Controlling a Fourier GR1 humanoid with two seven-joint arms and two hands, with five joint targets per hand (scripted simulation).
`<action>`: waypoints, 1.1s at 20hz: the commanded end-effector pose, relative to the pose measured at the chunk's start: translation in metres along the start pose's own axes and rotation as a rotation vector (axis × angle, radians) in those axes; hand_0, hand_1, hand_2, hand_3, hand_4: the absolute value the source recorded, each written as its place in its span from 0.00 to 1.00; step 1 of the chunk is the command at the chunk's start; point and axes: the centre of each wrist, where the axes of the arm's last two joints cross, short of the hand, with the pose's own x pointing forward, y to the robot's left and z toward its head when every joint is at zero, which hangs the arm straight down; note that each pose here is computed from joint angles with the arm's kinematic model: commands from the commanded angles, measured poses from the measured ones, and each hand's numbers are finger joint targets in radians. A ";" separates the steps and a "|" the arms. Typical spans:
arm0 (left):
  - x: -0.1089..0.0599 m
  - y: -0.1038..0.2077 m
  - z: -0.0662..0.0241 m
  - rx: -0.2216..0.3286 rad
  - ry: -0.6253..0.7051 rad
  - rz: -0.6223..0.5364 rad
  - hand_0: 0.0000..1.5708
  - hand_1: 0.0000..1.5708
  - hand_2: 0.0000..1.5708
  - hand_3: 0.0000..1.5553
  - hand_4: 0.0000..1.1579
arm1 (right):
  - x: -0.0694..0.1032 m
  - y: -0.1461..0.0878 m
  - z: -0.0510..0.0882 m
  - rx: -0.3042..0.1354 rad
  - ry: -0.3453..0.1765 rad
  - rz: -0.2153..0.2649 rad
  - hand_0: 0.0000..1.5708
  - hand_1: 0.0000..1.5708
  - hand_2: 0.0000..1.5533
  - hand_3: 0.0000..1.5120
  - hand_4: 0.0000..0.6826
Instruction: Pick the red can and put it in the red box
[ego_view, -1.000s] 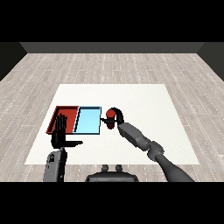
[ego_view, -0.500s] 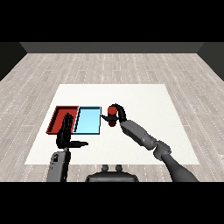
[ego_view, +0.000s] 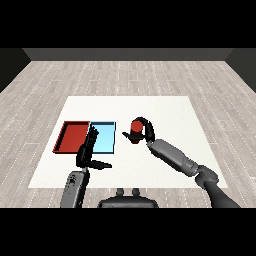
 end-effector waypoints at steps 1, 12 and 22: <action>0.011 -0.020 -0.0058 -0.039 0.037 0.000 0.00 0.00 0.00 0.00 0.00 | 0.023 -0.020 0.017 -0.019 -0.050 0.004 0.95 0.95 0.94 0.93 0.85; 0.028 -0.061 -0.0532 -0.093 0.085 -0.014 0.00 0.00 0.00 0.00 0.00 | 0.052 -0.057 0.029 -0.041 -0.072 0.003 0.97 0.97 0.94 0.92 0.85; -0.005 -0.092 -0.0558 -0.131 0.158 0.002 0.00 0.00 0.00 0.00 0.00 | 0.057 -0.049 0.046 -0.010 -0.156 0.006 0.95 0.95 0.93 0.91 0.82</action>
